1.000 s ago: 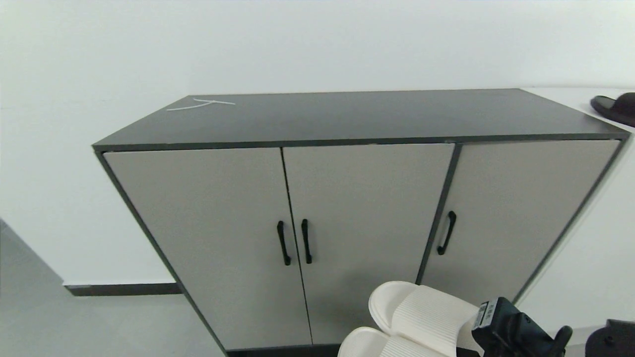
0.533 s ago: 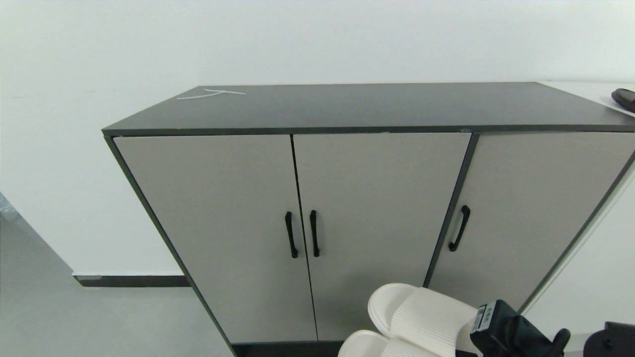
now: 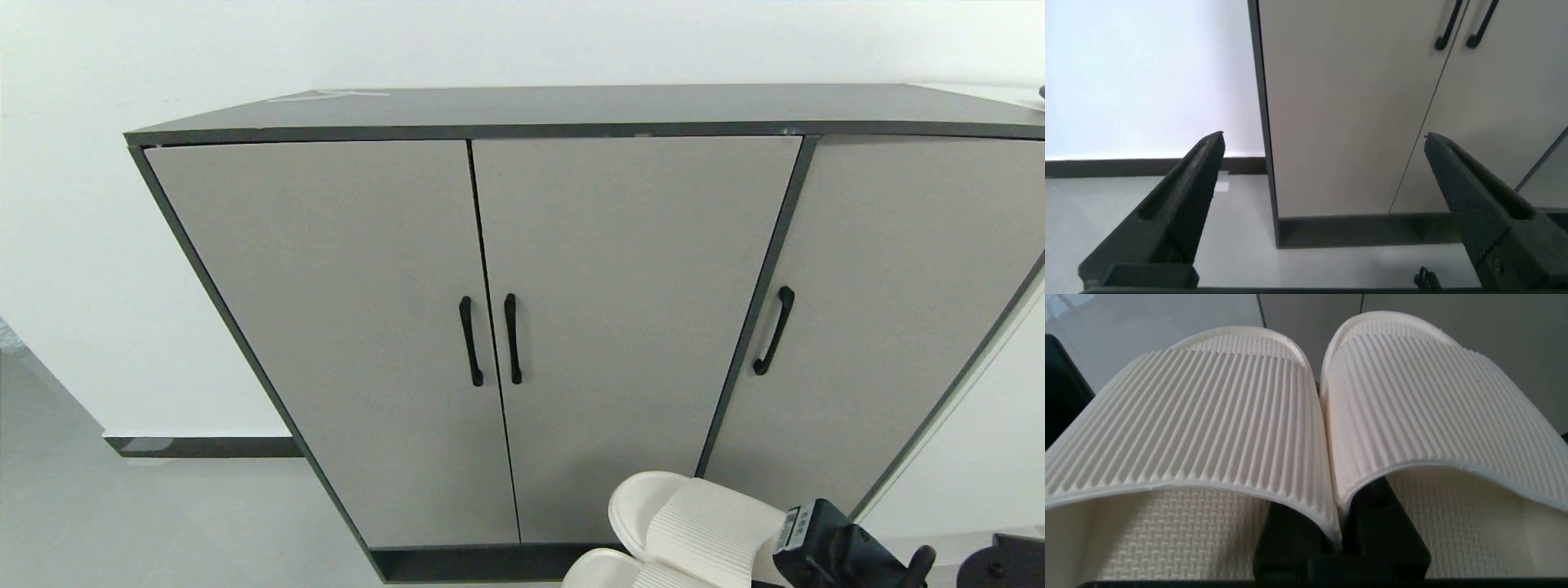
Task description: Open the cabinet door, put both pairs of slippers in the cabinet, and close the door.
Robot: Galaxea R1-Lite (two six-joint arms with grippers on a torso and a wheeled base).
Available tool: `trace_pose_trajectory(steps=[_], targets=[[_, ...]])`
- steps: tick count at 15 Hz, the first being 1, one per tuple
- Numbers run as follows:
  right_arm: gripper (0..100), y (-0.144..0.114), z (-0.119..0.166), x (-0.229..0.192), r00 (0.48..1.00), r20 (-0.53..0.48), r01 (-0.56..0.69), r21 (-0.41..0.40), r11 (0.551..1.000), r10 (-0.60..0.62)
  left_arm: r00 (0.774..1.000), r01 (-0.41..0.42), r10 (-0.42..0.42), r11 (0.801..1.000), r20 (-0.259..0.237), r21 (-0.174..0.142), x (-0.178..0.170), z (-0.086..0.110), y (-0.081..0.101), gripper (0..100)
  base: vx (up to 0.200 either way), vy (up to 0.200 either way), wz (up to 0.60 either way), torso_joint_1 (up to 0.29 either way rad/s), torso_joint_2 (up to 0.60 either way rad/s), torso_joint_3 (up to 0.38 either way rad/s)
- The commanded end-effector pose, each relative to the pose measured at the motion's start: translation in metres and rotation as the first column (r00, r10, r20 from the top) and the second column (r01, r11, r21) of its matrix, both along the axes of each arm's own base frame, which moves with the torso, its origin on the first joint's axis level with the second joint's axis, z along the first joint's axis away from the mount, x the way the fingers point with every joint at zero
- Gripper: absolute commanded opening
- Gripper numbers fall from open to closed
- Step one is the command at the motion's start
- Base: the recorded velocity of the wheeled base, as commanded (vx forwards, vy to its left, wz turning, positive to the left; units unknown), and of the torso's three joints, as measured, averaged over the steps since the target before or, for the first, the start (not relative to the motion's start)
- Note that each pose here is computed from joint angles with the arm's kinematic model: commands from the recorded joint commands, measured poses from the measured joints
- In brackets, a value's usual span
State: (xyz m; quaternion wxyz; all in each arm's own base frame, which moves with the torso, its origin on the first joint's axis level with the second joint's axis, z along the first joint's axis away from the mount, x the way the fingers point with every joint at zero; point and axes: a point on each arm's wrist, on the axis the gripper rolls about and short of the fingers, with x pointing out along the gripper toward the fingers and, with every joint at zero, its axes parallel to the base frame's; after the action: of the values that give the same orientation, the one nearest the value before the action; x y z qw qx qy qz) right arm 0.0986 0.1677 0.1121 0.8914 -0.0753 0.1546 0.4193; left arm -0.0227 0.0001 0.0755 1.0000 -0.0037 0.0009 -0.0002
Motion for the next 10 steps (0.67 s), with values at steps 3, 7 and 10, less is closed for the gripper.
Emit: trace_pose_trajectory(steps=[3,7,10], targets=[[0,-0.001,-0.006,-0.002,1.000,-0.014,-0.007,-0.026,1.000,0.007,1.000,0.001,-0.001,1.000,0.000,0.001,0.000,0.000,0.000,100,0.000,0.000,0.00,-0.022,0.11,0.072],[0,0.002,-0.002,0.000,1.000,0.002,-0.021,0.012,1.000,0.021,0.995,0.076,-0.073,0.996,0.074,-0.037,0.005,0.092,0.000,100,0.000,0.000,0.00,0.000,0.00,0.000],[0,0.006,-0.004,0.002,1.000,0.009,-0.023,0.022,0.999,0.023,0.893,0.449,-0.449,0.890,0.022,-0.072,0.048,0.170,-0.011,100,0.000,0.000,0.00,0.000,0.00,0.000]])
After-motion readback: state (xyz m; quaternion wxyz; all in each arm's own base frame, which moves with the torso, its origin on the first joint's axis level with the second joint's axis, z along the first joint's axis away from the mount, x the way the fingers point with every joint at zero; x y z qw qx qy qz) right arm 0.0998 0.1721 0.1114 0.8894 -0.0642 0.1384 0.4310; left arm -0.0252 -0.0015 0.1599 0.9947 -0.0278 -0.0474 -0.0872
